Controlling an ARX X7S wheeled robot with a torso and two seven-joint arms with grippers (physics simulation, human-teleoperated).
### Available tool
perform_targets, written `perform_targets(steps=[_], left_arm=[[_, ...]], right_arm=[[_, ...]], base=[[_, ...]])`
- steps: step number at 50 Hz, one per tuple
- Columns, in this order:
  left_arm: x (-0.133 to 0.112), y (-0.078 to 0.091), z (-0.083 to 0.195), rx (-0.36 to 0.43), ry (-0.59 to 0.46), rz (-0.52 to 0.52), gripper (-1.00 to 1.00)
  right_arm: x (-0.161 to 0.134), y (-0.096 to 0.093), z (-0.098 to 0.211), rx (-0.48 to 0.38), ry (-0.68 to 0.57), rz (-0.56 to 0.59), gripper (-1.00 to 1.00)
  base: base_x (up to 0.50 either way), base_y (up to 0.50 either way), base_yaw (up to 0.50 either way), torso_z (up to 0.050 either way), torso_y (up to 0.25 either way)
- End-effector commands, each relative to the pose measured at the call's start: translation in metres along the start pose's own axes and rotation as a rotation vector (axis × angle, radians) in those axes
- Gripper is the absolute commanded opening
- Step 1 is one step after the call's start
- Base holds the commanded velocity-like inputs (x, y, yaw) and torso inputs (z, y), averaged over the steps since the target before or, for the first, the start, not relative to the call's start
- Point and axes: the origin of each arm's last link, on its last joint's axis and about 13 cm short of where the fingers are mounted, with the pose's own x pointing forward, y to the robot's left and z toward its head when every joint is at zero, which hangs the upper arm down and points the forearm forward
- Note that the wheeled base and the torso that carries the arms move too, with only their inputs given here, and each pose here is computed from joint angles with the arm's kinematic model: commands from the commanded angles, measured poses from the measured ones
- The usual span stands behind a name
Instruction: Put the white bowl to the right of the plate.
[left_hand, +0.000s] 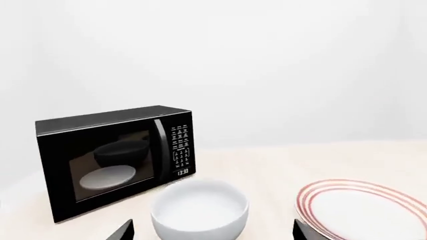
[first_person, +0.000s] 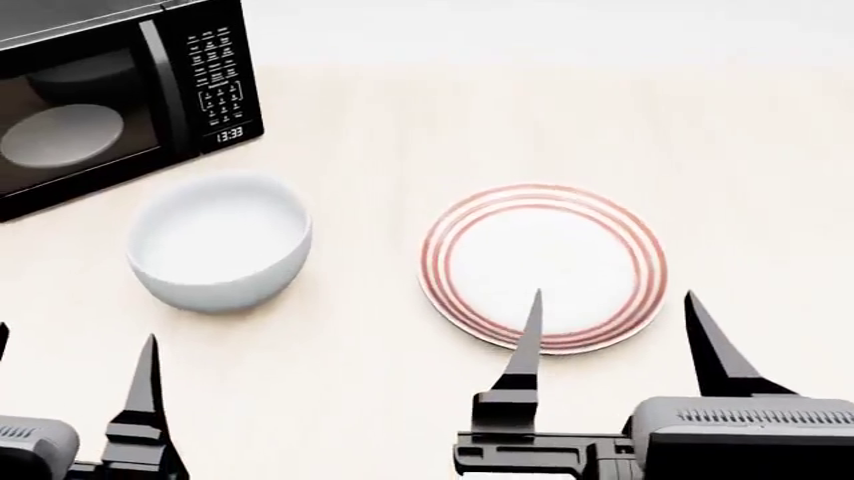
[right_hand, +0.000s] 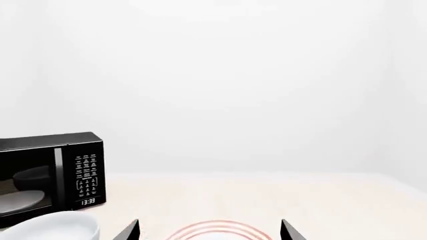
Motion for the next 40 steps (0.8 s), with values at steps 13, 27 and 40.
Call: perform_targets(steps=[13, 27, 40], left_arm=[[-0.001, 0.0009, 0.0023, 0.001, -0.009, 0.007, 1.0], [-0.0011, 0.0012, 0.0026, -0.003, -0.01, 0.009, 1.0], [-0.001, 0.0004, 0.0031, -0.001, -0.01, 0.007, 1.0]], right_arm=[[-0.0016, 0.0003, 0.0028, 0.038, -0.015, 0.024, 1.0], [-0.0022, 0.0017, 0.0026, 0.032, -0.021, 0.03, 1.0], [-0.0016, 0.0014, 0.0024, 0.036, -0.017, 0.029, 1.0]], base=[[0.48, 0.13, 0.0, 0.0, 0.0], [0.5, 0.0, 0.0, 0.0, 0.0], [0.5, 0.0, 0.0, 0.0, 0.001]])
